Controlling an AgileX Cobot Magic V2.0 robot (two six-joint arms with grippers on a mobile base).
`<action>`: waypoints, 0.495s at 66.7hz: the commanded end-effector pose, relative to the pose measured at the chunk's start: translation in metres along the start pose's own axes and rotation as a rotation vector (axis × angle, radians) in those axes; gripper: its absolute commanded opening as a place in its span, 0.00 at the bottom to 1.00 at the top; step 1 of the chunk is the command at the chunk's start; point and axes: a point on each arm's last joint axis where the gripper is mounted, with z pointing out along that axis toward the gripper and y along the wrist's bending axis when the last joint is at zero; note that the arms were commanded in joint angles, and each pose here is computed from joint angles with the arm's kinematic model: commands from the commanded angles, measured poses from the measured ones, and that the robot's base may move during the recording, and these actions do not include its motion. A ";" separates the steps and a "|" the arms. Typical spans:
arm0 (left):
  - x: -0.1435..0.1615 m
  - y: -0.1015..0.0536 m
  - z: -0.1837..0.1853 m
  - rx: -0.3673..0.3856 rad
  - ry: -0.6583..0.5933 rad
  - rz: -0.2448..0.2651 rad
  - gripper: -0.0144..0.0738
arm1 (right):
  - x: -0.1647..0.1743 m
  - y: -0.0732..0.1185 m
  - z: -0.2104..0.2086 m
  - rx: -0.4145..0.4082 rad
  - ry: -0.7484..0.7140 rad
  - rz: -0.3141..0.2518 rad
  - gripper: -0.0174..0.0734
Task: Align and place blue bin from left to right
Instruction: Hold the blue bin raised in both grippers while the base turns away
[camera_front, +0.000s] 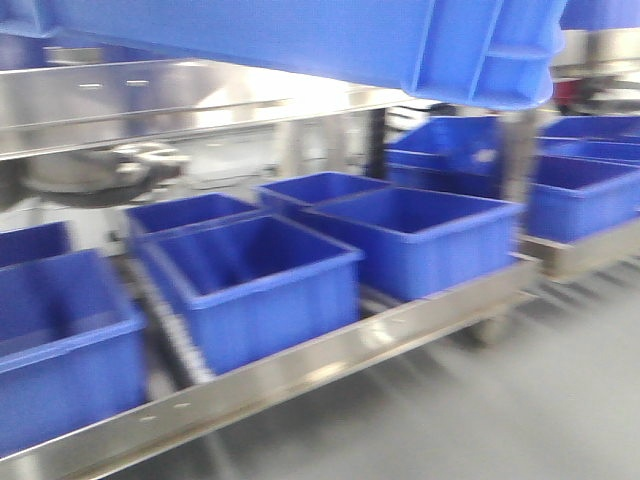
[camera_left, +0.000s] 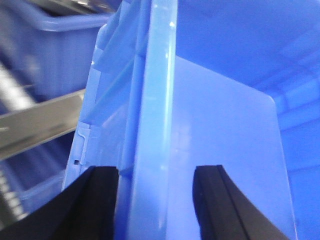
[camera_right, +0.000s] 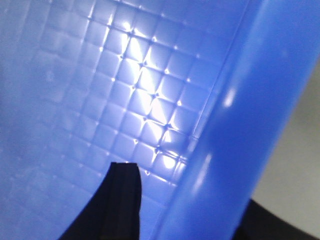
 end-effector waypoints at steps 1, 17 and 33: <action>-0.016 -0.019 -0.019 0.130 -0.130 -0.057 0.04 | -0.010 0.012 -0.009 -0.087 -0.111 0.026 0.11; -0.016 -0.019 -0.019 0.130 -0.130 -0.057 0.04 | -0.010 0.012 -0.009 -0.087 -0.111 0.026 0.11; -0.016 -0.019 -0.019 0.130 -0.130 -0.057 0.04 | -0.010 0.012 -0.009 -0.087 -0.111 0.026 0.11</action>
